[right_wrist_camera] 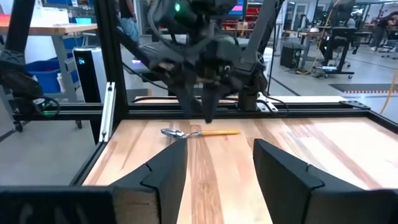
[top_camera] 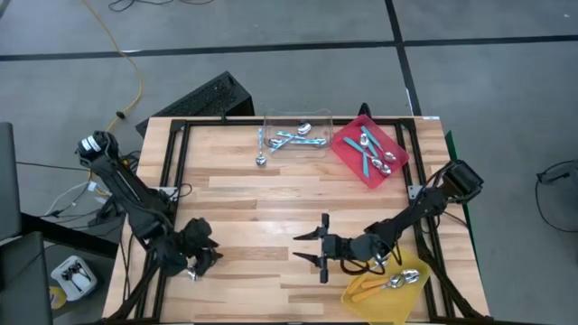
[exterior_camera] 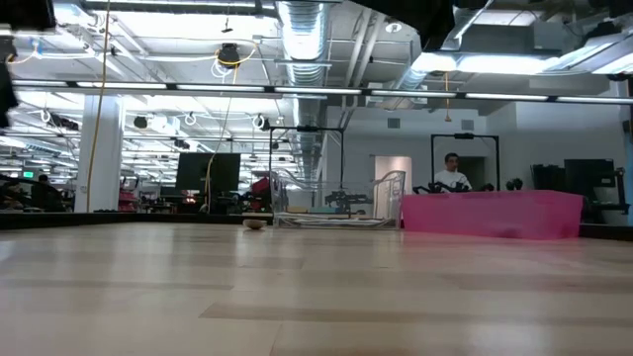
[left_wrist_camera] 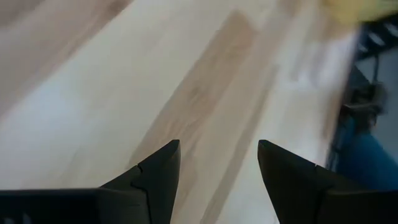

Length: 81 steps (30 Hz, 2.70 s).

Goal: Sort silverware by color (type)
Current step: Put the orange spoon into the yellow bin

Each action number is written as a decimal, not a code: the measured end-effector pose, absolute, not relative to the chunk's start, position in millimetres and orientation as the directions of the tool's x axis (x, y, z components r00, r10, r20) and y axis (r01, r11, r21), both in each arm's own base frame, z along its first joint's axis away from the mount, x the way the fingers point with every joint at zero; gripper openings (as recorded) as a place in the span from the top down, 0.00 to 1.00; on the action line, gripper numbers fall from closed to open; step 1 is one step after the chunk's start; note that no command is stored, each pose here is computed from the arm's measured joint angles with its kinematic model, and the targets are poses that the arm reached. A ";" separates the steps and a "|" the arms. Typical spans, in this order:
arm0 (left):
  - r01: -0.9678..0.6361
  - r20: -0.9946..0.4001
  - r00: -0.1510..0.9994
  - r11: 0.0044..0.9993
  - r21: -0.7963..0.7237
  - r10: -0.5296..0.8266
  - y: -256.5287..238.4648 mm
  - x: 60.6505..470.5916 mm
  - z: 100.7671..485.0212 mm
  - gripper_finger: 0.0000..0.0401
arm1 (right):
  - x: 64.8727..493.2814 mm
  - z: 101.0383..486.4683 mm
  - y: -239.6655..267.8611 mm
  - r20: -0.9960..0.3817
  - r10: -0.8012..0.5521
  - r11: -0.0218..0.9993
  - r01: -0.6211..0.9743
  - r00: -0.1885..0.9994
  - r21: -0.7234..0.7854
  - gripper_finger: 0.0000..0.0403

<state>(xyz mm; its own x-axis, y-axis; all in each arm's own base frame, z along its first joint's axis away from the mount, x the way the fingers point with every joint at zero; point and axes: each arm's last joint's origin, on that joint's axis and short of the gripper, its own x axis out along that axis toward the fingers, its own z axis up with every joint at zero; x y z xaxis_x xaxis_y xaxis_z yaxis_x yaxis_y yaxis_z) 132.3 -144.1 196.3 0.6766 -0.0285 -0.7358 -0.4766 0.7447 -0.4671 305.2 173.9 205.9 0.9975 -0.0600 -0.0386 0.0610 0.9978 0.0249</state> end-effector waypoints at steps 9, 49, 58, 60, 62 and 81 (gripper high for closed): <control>-0.673 -0.856 0.515 0.600 -0.433 -0.040 -136.9 117.5 179.5 0.58 | 305.9 202.5 172.2 -0.069 -0.064 0.998 0.065 0.996 0.005 0.49; -0.931 -0.979 0.036 0.363 0.040 0.199 -144.5 116.3 129.4 0.70 | 310.6 196.2 161.6 -0.127 -0.101 0.994 0.105 0.987 0.023 0.49; -0.915 -0.955 0.064 0.400 0.059 0.289 -143.7 122.9 142.6 0.70 | 312.7 196.1 157.5 -0.128 -0.115 0.991 0.122 0.985 0.050 0.49; -0.914 -0.954 0.049 0.399 0.077 0.294 -142.1 123.0 141.7 0.70 | 312.7 196.0 157.3 -0.129 -0.116 0.990 0.125 0.985 0.061 0.49; -0.916 -0.956 0.047 0.394 0.073 0.289 -141.8 124.1 141.6 0.70 | 312.7 195.8 157.3 -0.130 -0.116 0.990 0.125 0.985 0.062 0.49; -0.901 -0.969 0.116 0.434 -0.010 0.218 -144.6 126.6 133.3 0.70 | 312.7 195.6 157.3 -0.132 -0.116 0.991 0.124 0.984 0.056 0.49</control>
